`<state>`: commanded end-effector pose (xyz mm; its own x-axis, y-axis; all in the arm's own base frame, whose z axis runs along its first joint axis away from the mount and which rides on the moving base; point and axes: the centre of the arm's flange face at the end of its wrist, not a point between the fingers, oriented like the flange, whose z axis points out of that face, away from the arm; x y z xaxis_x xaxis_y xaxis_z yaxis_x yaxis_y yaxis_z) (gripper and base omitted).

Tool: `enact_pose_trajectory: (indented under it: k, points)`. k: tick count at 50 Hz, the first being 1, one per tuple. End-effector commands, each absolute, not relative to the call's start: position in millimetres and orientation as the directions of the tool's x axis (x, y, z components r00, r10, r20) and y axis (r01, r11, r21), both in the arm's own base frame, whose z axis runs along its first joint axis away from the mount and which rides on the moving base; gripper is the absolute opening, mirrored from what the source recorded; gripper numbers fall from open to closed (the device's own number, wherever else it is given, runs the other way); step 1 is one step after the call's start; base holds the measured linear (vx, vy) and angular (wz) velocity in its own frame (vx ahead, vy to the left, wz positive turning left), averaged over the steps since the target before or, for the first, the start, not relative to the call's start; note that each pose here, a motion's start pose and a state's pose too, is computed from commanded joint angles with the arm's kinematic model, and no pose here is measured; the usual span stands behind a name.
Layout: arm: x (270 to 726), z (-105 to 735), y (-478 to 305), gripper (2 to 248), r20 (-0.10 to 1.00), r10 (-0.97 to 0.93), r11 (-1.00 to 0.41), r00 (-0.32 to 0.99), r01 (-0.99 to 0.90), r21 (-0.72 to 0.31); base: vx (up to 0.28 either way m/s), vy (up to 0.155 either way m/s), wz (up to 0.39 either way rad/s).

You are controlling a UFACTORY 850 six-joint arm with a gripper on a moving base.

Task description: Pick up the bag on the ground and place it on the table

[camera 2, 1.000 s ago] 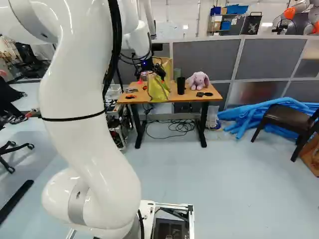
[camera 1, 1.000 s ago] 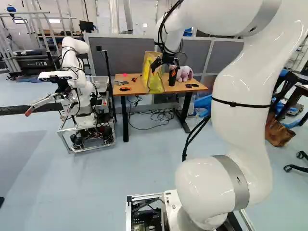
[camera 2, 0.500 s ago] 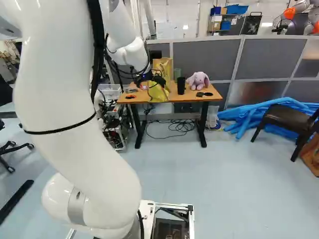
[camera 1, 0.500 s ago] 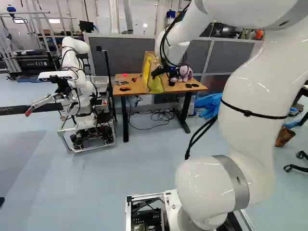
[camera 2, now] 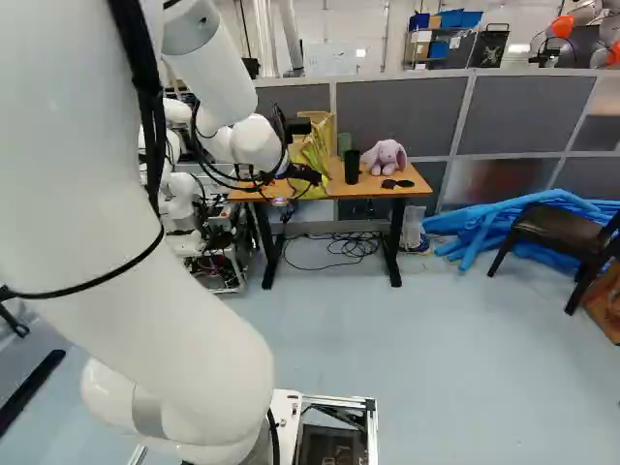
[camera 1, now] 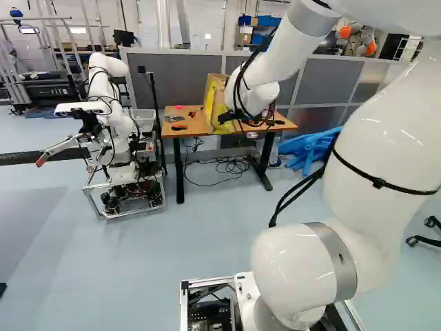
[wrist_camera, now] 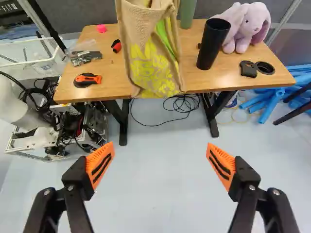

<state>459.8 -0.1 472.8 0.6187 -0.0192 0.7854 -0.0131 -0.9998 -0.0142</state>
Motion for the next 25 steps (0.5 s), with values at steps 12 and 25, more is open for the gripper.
enact_pose_trajectory:
  k: [12,25]
  points:
    - [424.6,450.0,-0.2,247,0.826,-0.015,-1.0,0.563,-0.01,-0.011,0.0,0.0,0.0]
    - [389.1,428.5,-0.2,247,0.862,-0.011,-1.0,0.507,-0.007,-0.009,0.0,0.0,0.0]
